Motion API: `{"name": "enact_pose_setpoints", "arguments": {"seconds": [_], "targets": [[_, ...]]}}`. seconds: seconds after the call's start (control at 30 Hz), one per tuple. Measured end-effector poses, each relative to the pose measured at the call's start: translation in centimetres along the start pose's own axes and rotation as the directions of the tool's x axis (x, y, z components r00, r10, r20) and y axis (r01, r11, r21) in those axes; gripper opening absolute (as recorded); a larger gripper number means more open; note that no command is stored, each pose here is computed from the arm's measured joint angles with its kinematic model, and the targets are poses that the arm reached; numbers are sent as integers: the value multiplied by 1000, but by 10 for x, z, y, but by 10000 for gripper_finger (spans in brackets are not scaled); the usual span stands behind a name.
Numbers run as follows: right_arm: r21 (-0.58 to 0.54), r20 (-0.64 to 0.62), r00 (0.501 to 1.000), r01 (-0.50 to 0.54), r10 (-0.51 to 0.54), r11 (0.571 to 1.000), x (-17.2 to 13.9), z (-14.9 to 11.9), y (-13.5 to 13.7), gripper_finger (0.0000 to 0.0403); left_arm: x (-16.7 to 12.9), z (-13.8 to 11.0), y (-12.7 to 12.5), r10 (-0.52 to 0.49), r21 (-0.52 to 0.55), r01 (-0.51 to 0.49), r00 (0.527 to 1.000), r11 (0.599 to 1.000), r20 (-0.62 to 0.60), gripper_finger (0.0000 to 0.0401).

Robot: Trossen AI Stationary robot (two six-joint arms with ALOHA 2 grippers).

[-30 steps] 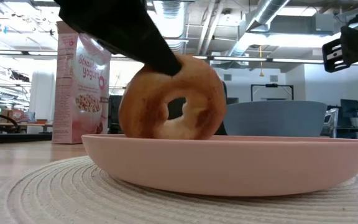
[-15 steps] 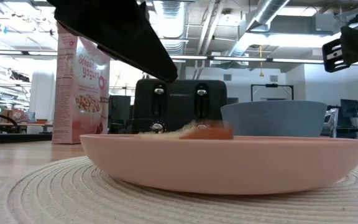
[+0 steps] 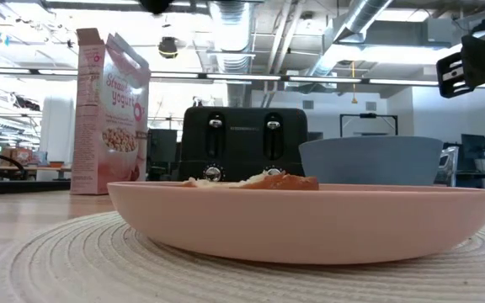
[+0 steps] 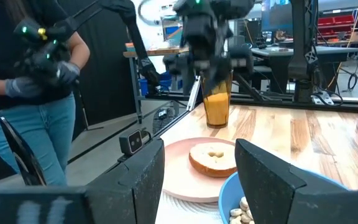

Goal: Arrange a breakfast setting
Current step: Remove the red apple from the transparent bin and put it on the pink plate

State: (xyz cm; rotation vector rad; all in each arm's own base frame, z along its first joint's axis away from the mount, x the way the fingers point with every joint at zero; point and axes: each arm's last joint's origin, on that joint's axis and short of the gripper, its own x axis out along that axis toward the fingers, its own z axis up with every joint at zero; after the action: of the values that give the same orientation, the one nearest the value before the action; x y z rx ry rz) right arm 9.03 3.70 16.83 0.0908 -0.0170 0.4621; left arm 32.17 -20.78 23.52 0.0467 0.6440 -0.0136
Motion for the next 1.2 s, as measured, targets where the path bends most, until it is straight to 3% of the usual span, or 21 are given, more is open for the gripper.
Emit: {"name": "enact_pose_setpoints", "arguments": {"seconds": [0.2,0.37,0.6,0.77,0.97,1.2], "targets": [[0,0,1000,0,0,1000,0,0,0,217,-72,30,15,34,110,-53,987,992,160,169],[0,0,1000,0,0,1000,0,0,0,217,-117,24,44,-34,112,6,969,994,245,169],[0,-1,1000,0,0,1000,0,0,0,217,-152,-32,91,-98,-6,111,897,994,430,169],[0,0,1000,0,0,1000,0,0,0,217,-166,-76,114,-149,52,144,820,988,553,169],[0,0,1000,0,0,1000,0,0,0,217,-171,-123,134,-169,20,195,787,981,593,169],[0,0,1000,0,0,1000,0,0,0,217,-169,-153,142,-233,116,207,745,971,625,169]]}}
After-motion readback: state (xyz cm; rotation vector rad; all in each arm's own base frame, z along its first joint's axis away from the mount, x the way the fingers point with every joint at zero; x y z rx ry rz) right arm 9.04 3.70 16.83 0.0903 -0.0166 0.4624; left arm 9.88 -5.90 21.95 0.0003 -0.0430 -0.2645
